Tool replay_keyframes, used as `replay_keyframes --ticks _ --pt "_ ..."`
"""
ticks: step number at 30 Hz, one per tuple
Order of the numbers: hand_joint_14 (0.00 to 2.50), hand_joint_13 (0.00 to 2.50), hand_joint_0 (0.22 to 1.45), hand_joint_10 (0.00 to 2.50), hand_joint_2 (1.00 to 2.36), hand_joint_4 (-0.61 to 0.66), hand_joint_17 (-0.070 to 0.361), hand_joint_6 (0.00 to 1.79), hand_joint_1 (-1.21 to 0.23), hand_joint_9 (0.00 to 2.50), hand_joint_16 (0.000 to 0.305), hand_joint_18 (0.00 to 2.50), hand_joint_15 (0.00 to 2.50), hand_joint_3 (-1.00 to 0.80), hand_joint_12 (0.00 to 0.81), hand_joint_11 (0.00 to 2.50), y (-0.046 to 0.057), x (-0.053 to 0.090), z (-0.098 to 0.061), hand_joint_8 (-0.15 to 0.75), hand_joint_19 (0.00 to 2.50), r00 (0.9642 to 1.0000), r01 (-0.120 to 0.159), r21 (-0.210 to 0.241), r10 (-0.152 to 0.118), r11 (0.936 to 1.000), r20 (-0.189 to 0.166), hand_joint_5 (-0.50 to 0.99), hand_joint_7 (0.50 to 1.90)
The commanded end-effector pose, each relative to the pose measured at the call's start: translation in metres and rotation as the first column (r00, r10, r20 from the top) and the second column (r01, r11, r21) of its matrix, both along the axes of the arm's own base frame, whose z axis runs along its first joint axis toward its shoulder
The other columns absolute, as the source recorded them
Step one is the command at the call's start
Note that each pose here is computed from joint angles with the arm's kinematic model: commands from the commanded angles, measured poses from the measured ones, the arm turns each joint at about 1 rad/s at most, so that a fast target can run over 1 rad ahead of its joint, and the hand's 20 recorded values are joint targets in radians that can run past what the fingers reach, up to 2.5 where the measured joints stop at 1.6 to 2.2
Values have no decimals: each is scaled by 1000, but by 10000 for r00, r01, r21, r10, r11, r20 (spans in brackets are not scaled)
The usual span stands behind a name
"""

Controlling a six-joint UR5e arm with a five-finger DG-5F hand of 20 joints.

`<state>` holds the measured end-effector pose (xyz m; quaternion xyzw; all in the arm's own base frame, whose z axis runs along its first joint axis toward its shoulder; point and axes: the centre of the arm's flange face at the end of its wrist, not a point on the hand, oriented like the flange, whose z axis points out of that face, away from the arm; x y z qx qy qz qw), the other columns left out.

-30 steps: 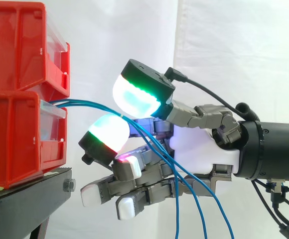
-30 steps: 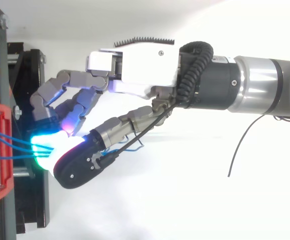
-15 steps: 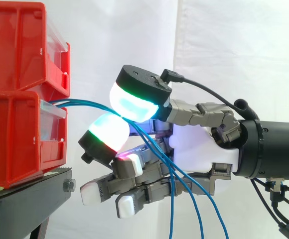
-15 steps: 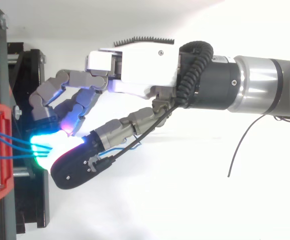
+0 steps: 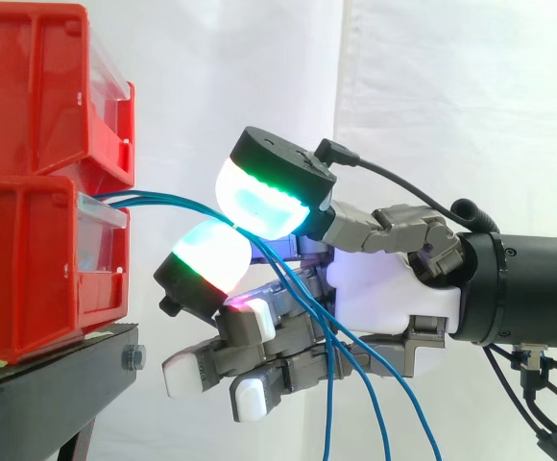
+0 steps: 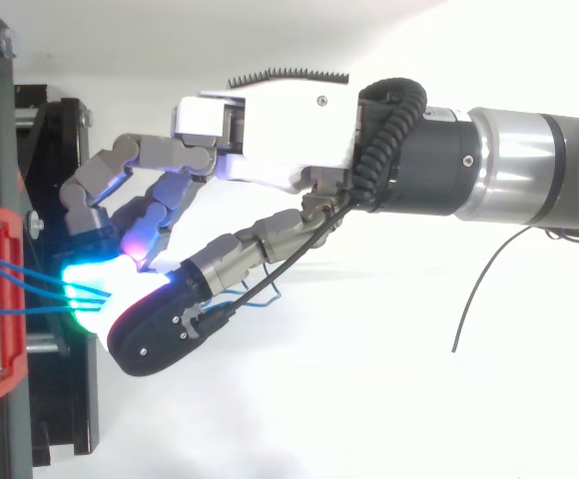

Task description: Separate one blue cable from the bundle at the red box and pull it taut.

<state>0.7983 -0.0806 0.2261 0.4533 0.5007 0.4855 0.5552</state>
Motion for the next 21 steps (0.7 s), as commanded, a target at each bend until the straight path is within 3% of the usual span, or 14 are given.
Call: replay_keyframes --ticks 1,11,21 --pt "19 743 782 23 1000 -54 96 898 -870 1031 43 772 455 -500 342 1085 0 0 0 300 691 10000 -1 4 1 10000 -39 -178 1104" --pt "19 780 768 23 1000 -13 94 896 -918 1058 42 802 473 -500 337 1104 2 0 0 303 689 10000 -37 66 37 10000 -22 -170 1134" --pt "20 813 575 23 1000 84 97 888 -849 1109 43 834 509 -500 348 1085 4 0 0 319 744 10000 -38 85 38 10000 9 -149 1168"
